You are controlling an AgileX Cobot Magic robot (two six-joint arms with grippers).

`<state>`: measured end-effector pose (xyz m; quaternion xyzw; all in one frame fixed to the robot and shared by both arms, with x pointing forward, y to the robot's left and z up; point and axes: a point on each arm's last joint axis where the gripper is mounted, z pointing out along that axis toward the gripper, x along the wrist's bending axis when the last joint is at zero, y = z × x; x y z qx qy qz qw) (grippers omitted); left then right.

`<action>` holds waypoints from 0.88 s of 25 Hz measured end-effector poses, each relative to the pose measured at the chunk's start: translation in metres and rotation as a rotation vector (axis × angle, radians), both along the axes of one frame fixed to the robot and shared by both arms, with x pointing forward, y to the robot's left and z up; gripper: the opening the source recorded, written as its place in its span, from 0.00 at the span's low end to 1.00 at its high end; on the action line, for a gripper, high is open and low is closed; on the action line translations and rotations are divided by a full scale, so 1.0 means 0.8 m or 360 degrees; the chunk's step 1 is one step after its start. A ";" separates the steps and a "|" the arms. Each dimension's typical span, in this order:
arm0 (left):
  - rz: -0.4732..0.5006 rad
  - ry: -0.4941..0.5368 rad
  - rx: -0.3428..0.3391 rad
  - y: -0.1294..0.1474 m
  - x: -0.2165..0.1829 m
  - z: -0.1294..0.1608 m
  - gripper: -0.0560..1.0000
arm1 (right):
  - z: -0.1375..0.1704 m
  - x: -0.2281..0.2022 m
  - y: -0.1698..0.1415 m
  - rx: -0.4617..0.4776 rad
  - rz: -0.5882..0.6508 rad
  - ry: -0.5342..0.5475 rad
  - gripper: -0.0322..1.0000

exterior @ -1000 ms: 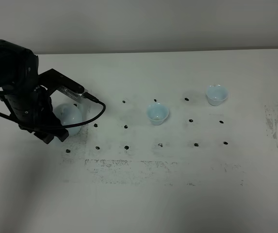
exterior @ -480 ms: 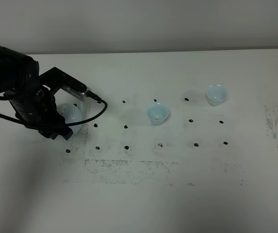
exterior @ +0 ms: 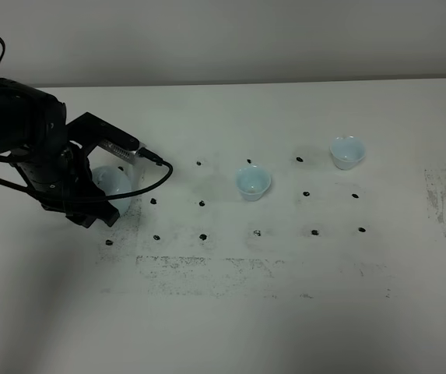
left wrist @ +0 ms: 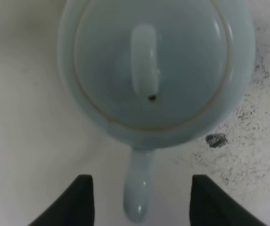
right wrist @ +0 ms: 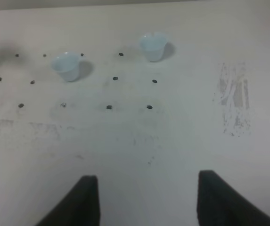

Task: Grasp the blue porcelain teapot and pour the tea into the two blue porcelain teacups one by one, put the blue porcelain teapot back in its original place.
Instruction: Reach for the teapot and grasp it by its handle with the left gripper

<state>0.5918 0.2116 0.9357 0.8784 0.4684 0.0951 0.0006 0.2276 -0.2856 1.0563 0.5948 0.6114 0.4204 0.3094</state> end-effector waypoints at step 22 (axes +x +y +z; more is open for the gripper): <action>0.0024 -0.0002 -0.0043 -0.004 0.005 -0.013 0.50 | 0.000 0.000 0.000 0.0000 0.0000 0.0000 0.50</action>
